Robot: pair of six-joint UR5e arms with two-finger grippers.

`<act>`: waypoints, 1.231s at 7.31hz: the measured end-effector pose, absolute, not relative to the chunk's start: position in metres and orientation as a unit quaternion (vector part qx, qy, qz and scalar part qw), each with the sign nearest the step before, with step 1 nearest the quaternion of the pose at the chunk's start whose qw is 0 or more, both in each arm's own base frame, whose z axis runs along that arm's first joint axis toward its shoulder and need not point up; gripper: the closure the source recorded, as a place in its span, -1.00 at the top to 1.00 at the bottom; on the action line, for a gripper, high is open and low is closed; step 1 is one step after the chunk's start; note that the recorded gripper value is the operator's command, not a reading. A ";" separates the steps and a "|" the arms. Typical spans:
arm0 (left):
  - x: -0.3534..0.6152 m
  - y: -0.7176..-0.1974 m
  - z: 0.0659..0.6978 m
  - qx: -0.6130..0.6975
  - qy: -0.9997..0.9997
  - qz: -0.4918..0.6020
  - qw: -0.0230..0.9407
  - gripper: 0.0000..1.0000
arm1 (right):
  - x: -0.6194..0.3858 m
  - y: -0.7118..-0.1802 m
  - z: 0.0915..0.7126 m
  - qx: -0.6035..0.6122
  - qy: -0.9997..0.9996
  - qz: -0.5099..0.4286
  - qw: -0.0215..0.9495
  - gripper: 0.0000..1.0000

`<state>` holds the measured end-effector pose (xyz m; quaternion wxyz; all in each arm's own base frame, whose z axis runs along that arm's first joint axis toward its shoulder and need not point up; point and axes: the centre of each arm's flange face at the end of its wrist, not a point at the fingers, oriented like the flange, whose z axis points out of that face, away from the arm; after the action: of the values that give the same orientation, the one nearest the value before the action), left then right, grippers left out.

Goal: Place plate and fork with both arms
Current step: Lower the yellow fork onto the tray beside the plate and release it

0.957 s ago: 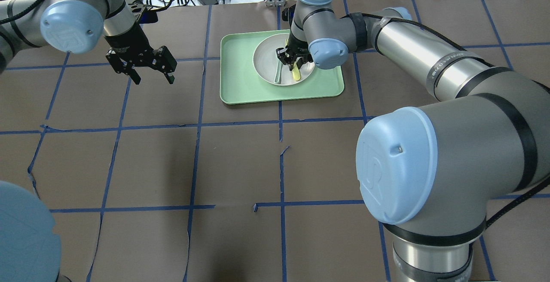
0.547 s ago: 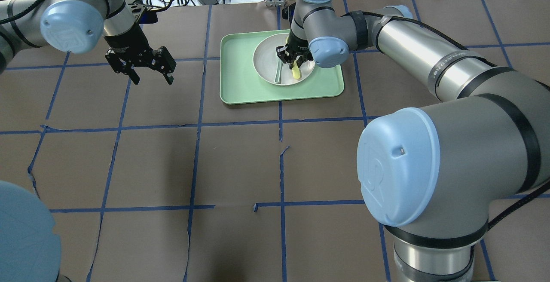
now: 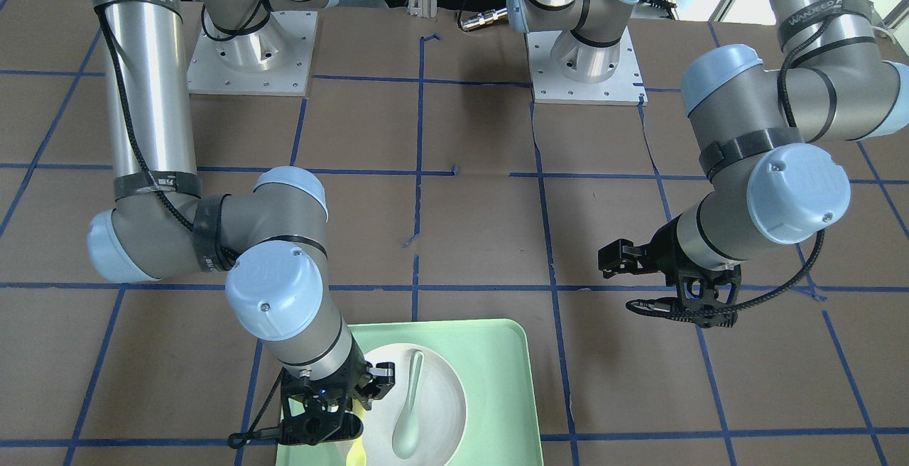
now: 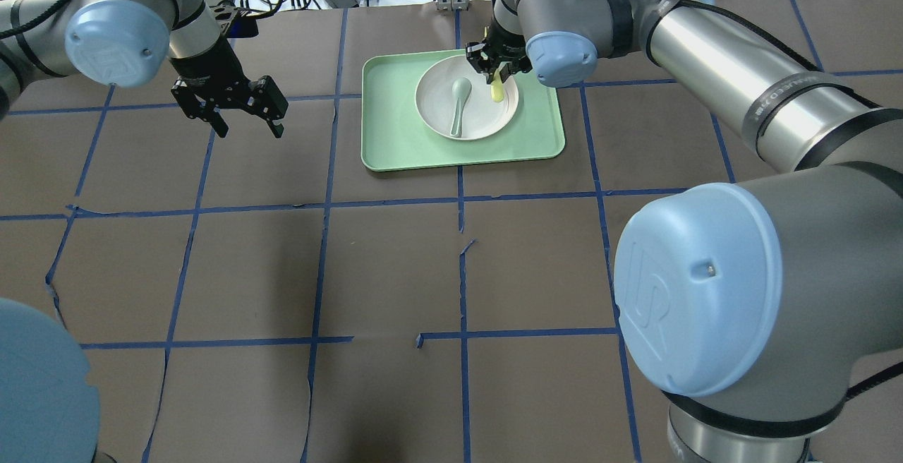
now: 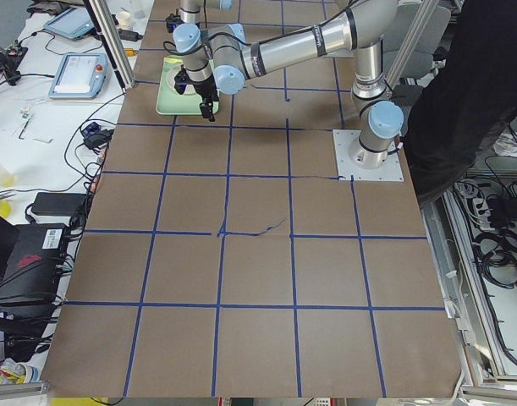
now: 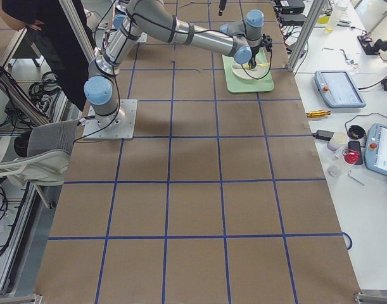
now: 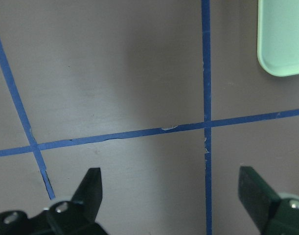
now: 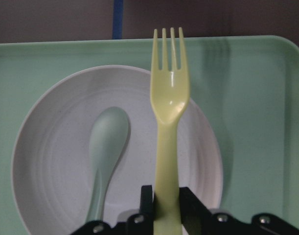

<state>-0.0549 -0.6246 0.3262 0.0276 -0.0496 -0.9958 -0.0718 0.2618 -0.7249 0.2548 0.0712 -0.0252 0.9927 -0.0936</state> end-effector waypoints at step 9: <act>-0.061 -0.614 0.329 -0.046 -0.996 -0.072 0.027 1.00 | 0.208 -0.711 0.202 -0.015 0.998 -0.033 0.053 1.00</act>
<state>-0.0610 -0.6137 0.3290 0.0274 -0.0464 -0.9959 -0.0725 0.2083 -0.7107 0.2024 0.0532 -0.0151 0.9979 -0.0326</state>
